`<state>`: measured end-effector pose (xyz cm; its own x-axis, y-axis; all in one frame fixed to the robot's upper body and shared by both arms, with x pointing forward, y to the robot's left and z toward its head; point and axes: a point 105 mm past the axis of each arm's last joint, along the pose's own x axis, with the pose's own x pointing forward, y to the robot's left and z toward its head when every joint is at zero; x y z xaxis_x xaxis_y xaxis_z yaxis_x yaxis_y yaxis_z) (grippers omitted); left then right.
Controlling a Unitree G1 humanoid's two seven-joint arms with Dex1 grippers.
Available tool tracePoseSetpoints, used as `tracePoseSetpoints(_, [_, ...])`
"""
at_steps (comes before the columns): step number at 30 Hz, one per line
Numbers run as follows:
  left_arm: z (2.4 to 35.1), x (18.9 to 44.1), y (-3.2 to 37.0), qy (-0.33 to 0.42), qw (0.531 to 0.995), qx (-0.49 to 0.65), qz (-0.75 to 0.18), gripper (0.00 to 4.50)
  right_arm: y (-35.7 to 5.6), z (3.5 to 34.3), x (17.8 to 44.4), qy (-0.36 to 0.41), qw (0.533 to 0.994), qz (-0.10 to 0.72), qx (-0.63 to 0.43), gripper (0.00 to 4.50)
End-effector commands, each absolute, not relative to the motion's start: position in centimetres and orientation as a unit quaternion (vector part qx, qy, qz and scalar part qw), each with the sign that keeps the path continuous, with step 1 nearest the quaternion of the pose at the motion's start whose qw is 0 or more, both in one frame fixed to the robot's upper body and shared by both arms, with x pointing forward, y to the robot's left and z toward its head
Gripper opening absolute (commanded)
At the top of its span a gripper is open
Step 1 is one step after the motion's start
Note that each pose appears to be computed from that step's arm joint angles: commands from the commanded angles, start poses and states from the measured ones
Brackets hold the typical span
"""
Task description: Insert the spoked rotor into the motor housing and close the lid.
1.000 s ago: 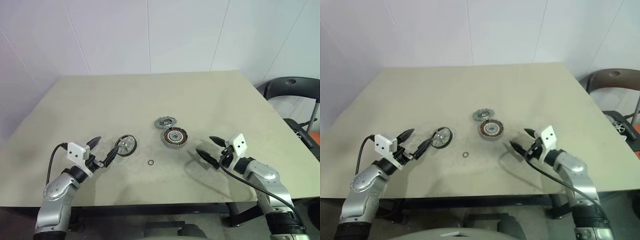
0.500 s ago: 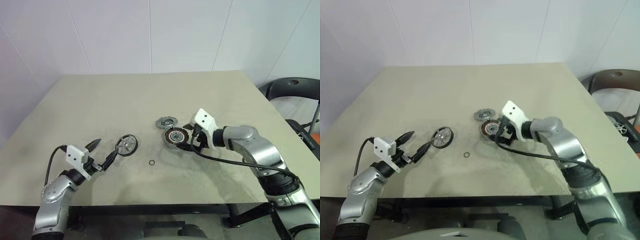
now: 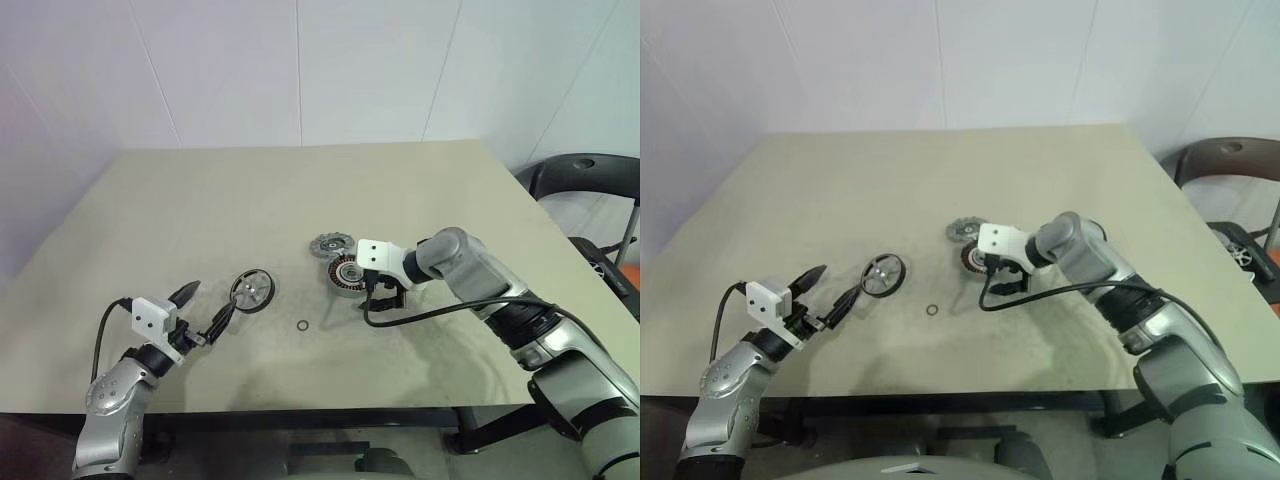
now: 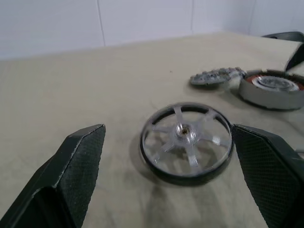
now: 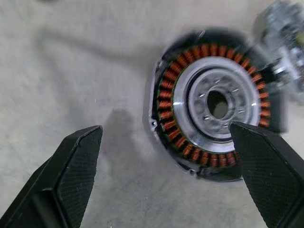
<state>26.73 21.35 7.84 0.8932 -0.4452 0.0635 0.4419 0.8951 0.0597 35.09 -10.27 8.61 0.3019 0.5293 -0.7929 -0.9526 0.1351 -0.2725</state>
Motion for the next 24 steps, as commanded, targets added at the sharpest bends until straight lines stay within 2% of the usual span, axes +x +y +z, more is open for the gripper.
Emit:
tracePoseSetpoints(1, [9.6, 26.9, 20.6, -0.06, 0.97, 0.031, -0.232, 4.5, -9.1, 10.1, 35.9, 0.234, 0.7, 0.529, -0.419, 4.47])
tracePoseSetpoints(6, [11.1, 27.3, 21.0, -0.077, 0.975, 0.01, -0.207, 4.5, -8.4, 9.7, 35.9, 0.231, 0.697, 0.537, -0.415, 4.47])
tracePoseSetpoints(15, [11.4, 27.2, 20.8, -0.074, 0.975, 0.013, -0.207, 4.5, -8.8, 8.9, 35.9, 0.252, 0.684, 0.535, -0.427, 4.47])
tracePoseSetpoints(19, [11.7, 27.4, 20.6, -0.075, 0.975, 0.014, -0.208, 4.5, -8.2, 9.1, 36.1, 0.244, 0.678, 0.538, -0.437, 3.58])
tracePoseSetpoints(24, [12.0, 27.5, 20.5, -0.077, 0.975, 0.015, -0.207, 4.5, -7.7, 9.6, 36.3, 0.235, 0.678, 0.537, -0.443, 2.01])
